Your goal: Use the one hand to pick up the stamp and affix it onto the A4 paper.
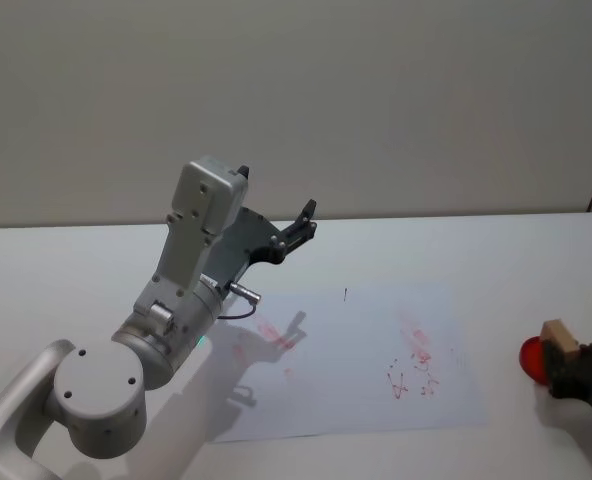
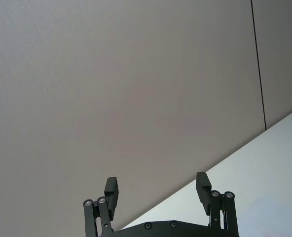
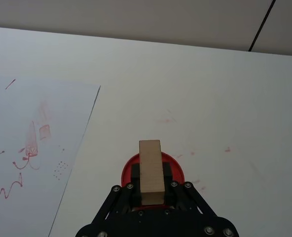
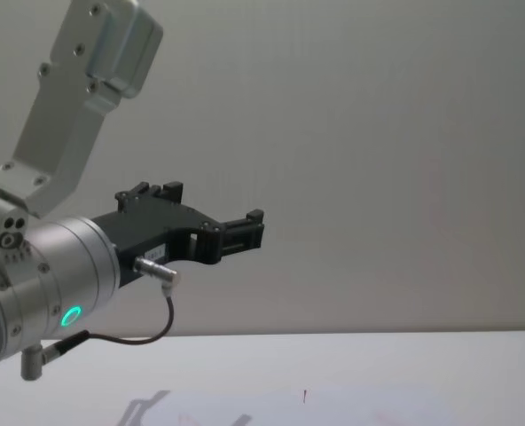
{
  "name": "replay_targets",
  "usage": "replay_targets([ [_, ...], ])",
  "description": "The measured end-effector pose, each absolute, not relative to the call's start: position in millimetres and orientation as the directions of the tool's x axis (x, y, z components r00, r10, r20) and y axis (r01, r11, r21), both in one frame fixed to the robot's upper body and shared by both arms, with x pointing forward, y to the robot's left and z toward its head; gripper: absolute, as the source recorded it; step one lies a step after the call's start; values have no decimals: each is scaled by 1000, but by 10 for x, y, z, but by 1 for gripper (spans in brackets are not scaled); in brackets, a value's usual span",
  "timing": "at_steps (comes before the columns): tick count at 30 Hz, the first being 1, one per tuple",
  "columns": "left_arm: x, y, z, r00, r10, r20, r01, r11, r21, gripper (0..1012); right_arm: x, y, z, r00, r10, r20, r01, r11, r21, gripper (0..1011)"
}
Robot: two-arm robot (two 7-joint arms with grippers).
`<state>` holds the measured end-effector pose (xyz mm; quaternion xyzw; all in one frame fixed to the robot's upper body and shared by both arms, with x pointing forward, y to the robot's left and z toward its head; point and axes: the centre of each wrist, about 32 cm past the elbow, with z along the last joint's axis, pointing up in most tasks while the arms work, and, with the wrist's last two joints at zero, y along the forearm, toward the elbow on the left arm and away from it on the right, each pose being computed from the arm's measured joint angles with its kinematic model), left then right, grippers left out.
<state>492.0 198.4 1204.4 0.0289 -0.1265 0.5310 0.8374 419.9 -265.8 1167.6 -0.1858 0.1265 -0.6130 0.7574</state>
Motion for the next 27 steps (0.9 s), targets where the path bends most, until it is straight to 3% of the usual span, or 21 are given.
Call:
replay_targets([
  [11,4920,1984,12044,404,882,242,-897,434,-86,1001,4271,-2616,11604,237,-971,36,869,195,-455,232],
  [17,4920,1984,12044,404,882,242,-897,434,-86,1001,4294,-2604,11580,243,-969,37,865,199,-461,392],
  [21,4920,1984,12044,404,882,243,-897,434,-86,1001,4304,-2596,11569,247,-968,37,862,202,-465,564],
  [27,4920,1984,12044,404,882,242,-897,434,-86,1001,4316,-2591,11562,249,-968,38,861,203,-466,706],
])
